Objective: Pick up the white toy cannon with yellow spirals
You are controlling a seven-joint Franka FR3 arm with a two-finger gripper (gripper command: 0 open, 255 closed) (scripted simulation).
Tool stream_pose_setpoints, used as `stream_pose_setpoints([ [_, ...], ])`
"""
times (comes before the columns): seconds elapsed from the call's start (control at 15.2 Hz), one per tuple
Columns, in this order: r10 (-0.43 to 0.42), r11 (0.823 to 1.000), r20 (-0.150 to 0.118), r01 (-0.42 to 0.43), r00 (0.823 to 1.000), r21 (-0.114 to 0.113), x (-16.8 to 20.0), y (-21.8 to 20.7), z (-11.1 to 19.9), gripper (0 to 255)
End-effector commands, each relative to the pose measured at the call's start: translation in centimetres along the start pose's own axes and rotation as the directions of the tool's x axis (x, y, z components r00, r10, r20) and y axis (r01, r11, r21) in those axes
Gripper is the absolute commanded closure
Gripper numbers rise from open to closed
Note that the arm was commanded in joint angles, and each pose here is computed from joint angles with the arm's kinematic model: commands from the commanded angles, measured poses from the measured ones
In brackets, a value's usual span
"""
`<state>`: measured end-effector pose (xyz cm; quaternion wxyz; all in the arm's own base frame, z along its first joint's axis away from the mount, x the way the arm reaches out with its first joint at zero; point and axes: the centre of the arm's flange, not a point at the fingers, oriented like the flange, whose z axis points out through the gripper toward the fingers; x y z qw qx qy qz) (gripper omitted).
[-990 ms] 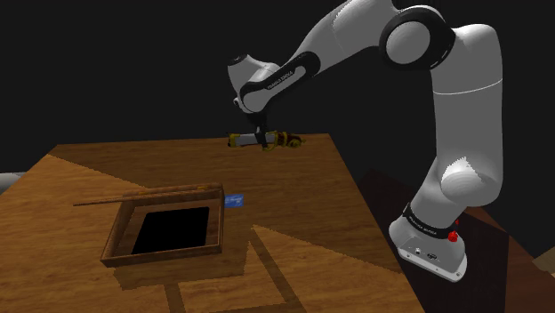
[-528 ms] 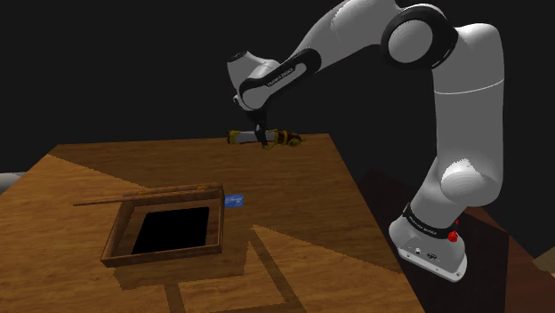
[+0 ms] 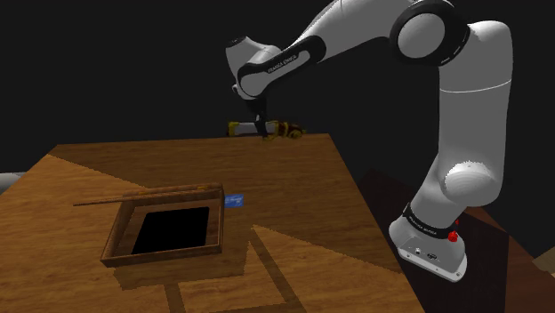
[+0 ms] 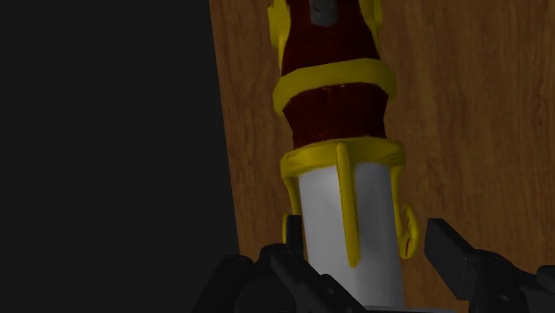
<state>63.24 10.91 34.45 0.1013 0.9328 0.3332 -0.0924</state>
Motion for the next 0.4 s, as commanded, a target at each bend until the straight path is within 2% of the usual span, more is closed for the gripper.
stream_pose_setpoints([
  [0.0, 0.0, 1.0, 0.0, 0.0, 1.0, 0.0, -0.3, 0.2, -1.1, 255],
  [0.33, 0.0, 1.0, -0.001, 0.0, 1.0, 0.0, -0.7, 0.4, -2.7, 255],
])
